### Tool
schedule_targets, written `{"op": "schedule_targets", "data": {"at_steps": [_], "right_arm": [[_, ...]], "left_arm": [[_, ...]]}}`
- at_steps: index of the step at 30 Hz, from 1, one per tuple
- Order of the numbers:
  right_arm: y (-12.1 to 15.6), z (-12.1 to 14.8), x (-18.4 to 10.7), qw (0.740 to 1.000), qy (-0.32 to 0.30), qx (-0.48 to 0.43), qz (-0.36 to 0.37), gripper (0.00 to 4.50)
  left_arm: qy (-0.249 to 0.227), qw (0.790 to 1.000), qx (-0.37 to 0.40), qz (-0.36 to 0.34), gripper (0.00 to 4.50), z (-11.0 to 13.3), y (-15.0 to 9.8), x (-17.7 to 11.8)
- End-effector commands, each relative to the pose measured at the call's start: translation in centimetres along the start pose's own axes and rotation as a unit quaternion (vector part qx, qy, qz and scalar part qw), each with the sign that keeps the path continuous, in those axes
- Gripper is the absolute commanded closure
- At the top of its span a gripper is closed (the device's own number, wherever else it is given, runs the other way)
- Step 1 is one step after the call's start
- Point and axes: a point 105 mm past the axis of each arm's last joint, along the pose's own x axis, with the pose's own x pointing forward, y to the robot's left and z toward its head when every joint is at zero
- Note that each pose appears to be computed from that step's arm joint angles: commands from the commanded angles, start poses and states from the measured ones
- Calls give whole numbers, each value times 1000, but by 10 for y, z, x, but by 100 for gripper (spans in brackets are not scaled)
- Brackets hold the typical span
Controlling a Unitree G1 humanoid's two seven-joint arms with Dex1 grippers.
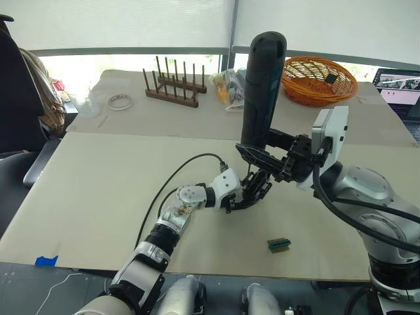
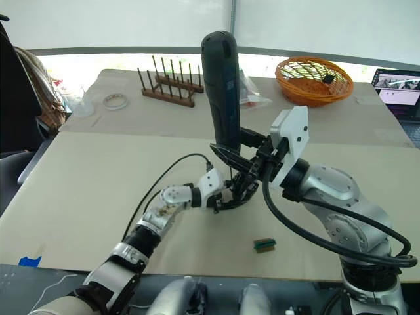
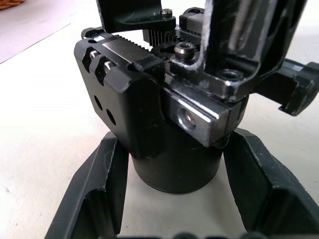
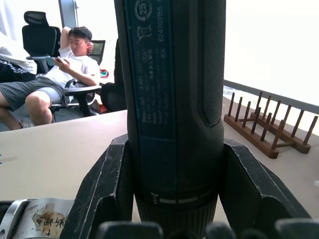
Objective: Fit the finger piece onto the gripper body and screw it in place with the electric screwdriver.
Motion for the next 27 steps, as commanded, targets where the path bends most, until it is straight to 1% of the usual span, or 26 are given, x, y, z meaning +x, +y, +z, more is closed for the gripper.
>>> {"op": "schedule_targets", "data": {"at_steps": [1,27], "right_arm": [[2,18,-3,999,-27,-33,0,253],[1,12,-3,999,-18,-31,-1,253]], "left_arm": [[-17,1000,9,5,222,12,4,2],[-26,1000,10,4,222,18,3,3]]}}
